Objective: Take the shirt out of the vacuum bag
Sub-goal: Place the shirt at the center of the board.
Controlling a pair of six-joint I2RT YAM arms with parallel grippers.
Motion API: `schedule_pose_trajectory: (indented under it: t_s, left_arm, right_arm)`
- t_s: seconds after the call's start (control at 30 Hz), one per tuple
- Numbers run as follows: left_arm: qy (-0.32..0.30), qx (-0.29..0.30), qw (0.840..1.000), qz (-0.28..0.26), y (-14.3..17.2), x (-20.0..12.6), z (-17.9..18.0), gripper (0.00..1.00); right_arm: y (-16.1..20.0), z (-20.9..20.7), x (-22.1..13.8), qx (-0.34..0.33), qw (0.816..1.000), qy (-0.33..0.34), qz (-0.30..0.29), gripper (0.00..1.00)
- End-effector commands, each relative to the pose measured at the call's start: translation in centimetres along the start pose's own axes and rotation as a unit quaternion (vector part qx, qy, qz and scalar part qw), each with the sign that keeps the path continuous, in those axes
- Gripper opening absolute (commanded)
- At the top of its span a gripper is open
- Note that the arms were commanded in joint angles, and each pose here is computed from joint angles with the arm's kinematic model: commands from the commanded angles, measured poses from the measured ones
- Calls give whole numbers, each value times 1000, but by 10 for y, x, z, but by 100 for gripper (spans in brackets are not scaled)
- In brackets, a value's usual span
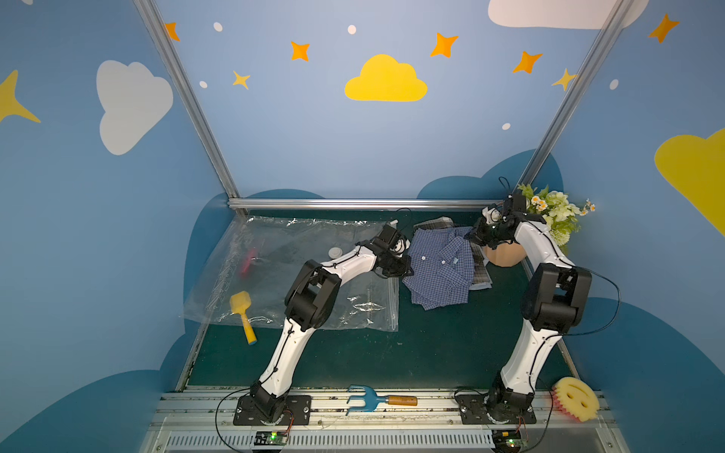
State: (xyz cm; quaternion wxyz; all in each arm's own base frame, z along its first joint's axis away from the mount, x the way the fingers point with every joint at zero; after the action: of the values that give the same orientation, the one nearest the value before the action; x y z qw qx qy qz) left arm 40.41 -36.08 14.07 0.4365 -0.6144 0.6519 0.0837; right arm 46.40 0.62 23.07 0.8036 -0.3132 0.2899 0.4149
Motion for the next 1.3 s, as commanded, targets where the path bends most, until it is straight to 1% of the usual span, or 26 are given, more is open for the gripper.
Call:
schedule_pose_trajectory:
  t_s: [0.0, 0.13, 0.23, 0.3, 0.43, 0.67, 0.77, 0.9, 1.07, 1.23, 1.27]
  left_arm:
    - [52, 34, 998, -30, -22, -28, -45, 10]
    - [67, 42, 996, -34, -31, -33, -57, 10]
    - [71, 51, 995, -40, -37, -31, -59, 10]
    - [67, 57, 995, -40, -42, -23, -54, 10]
    - [70, 48, 996, -29, -51, -1, -40, 10]
    - [83, 40, 995, -24, -64, 29, -27, 12]
    - [89, 32, 995, -21, -65, 38, -23, 12]
    - [90, 32, 995, -26, -67, 36, -24, 12]
    - [98, 29, 994, -25, -67, 35, -30, 12]
    - [100, 23, 995, -15, -60, 43, -31, 13]
    - [99, 19, 995, -10, -57, 47, -31, 13]
  right_arm:
    - [-12, 34, -33, -20, 998, -37, -38, 0]
    - [-22, 46, -39, -23, 997, -54, -51, 0]
    - [-30, 45, -33, -21, 997, -53, -60, 0]
    - [-37, 42, -27, -15, 997, -54, -61, 0]
    - [-52, 34, -15, -8, 996, -55, -66, 0]
    - [-77, 24, 6, 0, 995, -64, -71, 0]
    - [-84, 24, 9, 1, 995, -67, -73, 0]
    - [-89, 27, 6, -2, 995, -67, -81, 0]
    - [-93, 19, 8, 3, 995, -58, -84, 0]
    - [-92, 10, 17, 6, 996, -46, -76, 0]
    - [-91, 8, 20, 6, 996, -42, -74, 3]
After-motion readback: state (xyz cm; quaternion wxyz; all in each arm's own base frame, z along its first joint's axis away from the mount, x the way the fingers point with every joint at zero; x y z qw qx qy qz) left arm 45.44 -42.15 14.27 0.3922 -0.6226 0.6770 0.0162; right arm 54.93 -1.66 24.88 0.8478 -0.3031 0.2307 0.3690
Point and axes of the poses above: each gripper's point midway between its finger pads, its own x axis out along the fingers, its own z axis along the line the jaws close on, y = z × x, the point moved 8 cm from there along -x, back along the fingers, and after that the axes turned 7 degrees about x, right-handed, at the moved point
